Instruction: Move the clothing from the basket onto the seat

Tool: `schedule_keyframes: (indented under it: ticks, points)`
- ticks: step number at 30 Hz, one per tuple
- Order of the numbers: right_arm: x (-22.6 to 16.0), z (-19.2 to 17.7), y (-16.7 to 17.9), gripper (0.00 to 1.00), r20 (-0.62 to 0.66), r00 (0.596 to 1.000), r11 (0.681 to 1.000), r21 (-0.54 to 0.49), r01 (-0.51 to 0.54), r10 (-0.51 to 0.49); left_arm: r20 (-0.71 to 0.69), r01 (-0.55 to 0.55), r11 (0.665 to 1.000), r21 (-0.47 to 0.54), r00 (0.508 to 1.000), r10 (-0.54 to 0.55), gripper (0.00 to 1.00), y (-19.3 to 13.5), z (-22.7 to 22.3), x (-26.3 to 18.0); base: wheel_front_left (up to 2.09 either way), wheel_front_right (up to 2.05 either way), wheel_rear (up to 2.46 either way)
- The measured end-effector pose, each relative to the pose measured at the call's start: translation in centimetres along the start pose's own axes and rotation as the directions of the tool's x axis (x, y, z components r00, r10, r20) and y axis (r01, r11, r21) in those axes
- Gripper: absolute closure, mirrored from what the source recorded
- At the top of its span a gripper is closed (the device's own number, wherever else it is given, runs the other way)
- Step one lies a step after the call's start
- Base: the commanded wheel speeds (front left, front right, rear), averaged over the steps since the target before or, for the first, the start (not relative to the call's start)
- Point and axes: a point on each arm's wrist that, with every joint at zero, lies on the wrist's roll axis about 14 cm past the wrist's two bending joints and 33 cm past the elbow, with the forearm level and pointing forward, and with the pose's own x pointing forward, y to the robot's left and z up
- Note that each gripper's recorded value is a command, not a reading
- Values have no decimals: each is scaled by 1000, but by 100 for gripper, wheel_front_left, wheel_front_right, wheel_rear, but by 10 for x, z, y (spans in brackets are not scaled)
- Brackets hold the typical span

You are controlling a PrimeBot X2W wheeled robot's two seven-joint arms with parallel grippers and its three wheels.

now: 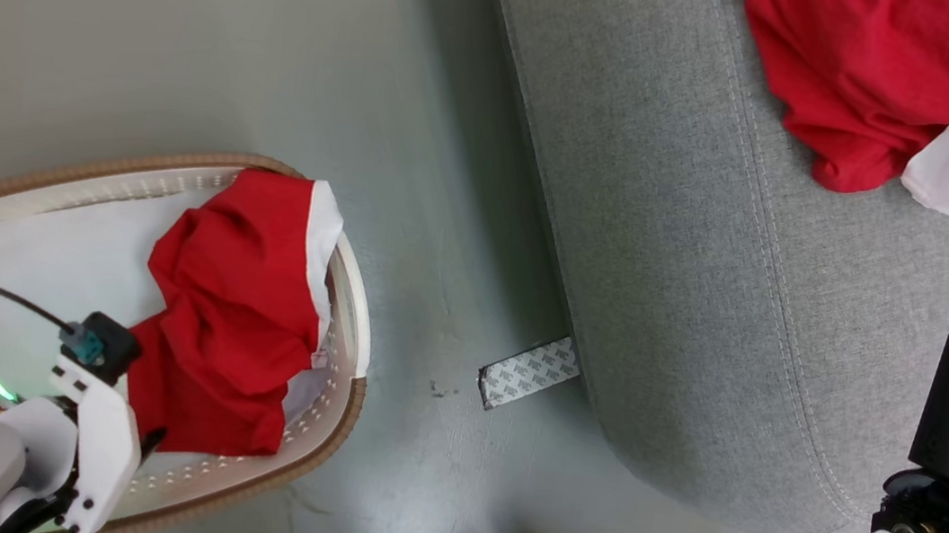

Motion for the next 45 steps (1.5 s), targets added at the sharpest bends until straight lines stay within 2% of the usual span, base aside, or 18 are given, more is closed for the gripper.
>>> schedule_keyframes:
  ticks: [12,26,27,28,29,36,45]
  points:
    - [-5,-10,-4,0,-35,999,1000,-16,19,-19,-76,40,999,-3,996,-40,0,-9,-7,14,0,0,0]
    - [-7,-20,2,0,-63,998,1000,-5,8,-8,-67,76,997,18,995,-75,0,-16,-8,21,6,6,6]
    - [-7,-21,3,0,-66,998,1000,-4,6,-7,-64,79,997,19,995,-77,22,-16,-9,21,5,5,5]
    - [-7,-21,4,0,-68,998,1000,-4,5,-5,-57,83,996,21,995,-82,71,-17,-8,21,3,3,3]
    - [-7,-22,4,0,-69,998,1000,-3,4,-4,-46,89,996,22,995,-88,100,-19,-6,21,1,1,1]
    - [-8,-20,2,0,-65,998,1000,-4,9,-9,-31,112,993,43,993,-110,100,-23,-1,17,0,0,0]
    - [-4,-10,5,0,-31,999,1000,7,-6,7,65,88,995,42,994,-91,100,-16,27,8,0,0,0]
